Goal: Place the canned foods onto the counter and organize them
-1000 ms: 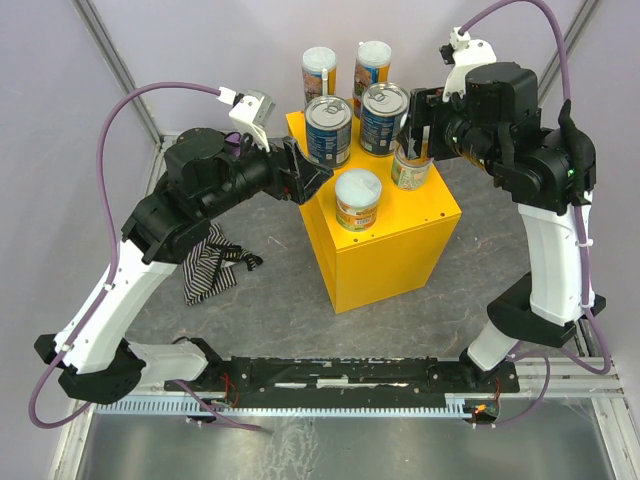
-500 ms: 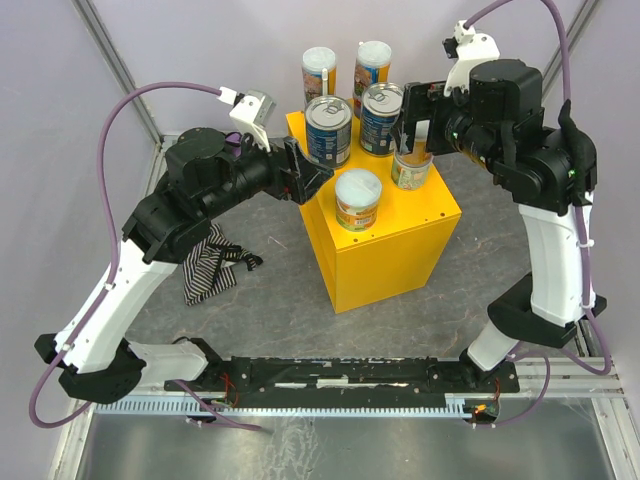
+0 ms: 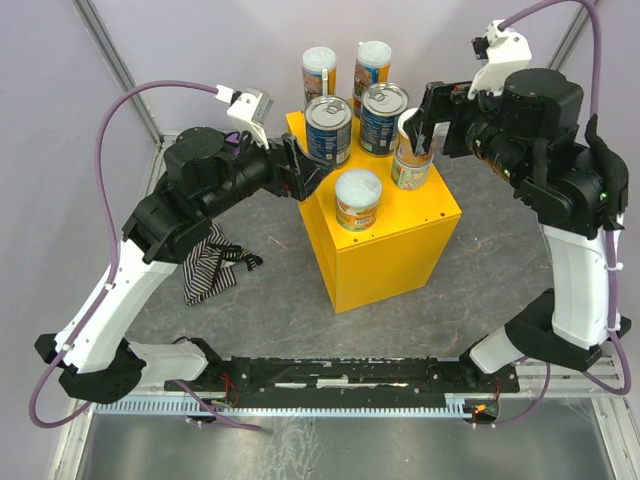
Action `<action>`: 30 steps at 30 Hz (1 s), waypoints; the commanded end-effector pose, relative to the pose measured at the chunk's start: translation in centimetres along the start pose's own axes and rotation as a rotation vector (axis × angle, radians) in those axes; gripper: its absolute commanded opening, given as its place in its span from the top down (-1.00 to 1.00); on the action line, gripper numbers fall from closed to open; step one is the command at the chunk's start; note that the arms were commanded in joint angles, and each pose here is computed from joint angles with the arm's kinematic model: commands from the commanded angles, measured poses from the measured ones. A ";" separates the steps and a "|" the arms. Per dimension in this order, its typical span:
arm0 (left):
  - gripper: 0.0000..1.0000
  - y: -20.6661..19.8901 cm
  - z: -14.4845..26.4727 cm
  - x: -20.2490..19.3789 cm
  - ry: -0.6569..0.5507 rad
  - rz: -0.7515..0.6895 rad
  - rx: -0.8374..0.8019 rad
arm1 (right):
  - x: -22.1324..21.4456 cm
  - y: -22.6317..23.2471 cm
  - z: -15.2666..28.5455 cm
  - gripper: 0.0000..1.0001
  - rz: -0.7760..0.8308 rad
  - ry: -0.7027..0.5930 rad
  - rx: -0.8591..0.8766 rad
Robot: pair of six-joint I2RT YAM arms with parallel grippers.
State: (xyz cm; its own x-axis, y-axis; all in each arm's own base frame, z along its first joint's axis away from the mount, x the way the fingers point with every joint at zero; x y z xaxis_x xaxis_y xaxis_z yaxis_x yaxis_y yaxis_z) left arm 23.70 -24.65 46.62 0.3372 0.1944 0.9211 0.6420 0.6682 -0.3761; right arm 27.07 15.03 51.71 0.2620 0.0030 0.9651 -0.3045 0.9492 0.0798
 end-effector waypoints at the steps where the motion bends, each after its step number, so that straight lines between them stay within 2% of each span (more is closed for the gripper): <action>1: -0.76 -0.3 0.8 3.2 -0.125 -0.049 0.005 | 3.2 -0.6 2.1 -0.99 -0.003 -0.151 0.001; 9: -0.73 0.8 1.5 3.7 -0.182 -0.026 0.075 | 5.1 0.5 4.6 -0.99 0.048 -0.258 0.072; 16: -0.72 2.3 2.4 4.3 -0.258 0.017 0.168 | 5.4 5.3 5.7 -0.99 0.137 -0.279 0.233; 23: -0.70 3.5 3.6 4.3 -0.317 0.069 0.227 | 2.2 10.9 6.3 -1.00 0.212 -0.203 0.378; 26: -0.69 3.7 3.8 4.1 -0.320 0.076 0.239 | 0.5 12.0 6.7 -0.81 0.237 -0.166 0.404; 30: -0.68 4.0 4.0 3.9 -0.329 0.083 0.253 | -2.1 12.7 7.3 -0.23 0.277 -0.100 0.407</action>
State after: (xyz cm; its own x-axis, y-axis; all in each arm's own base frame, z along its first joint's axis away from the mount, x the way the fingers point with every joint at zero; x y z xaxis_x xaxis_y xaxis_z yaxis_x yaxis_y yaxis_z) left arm 24.93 -19.16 47.33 0.1691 0.3590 0.9179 0.4350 0.8085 -0.3964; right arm 16.98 26.03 52.47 0.0407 0.1944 0.9801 -0.7149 0.6909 -0.1074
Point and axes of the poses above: each gripper's point midway between its finger pads, its own z axis back along the fingers, its own y axis along the line the jaws close on, x = y × z, the point moved 2 cm from there along z, back along the fingers, and after that the axes turned 4 degrees about z, right-handed, at the moved point
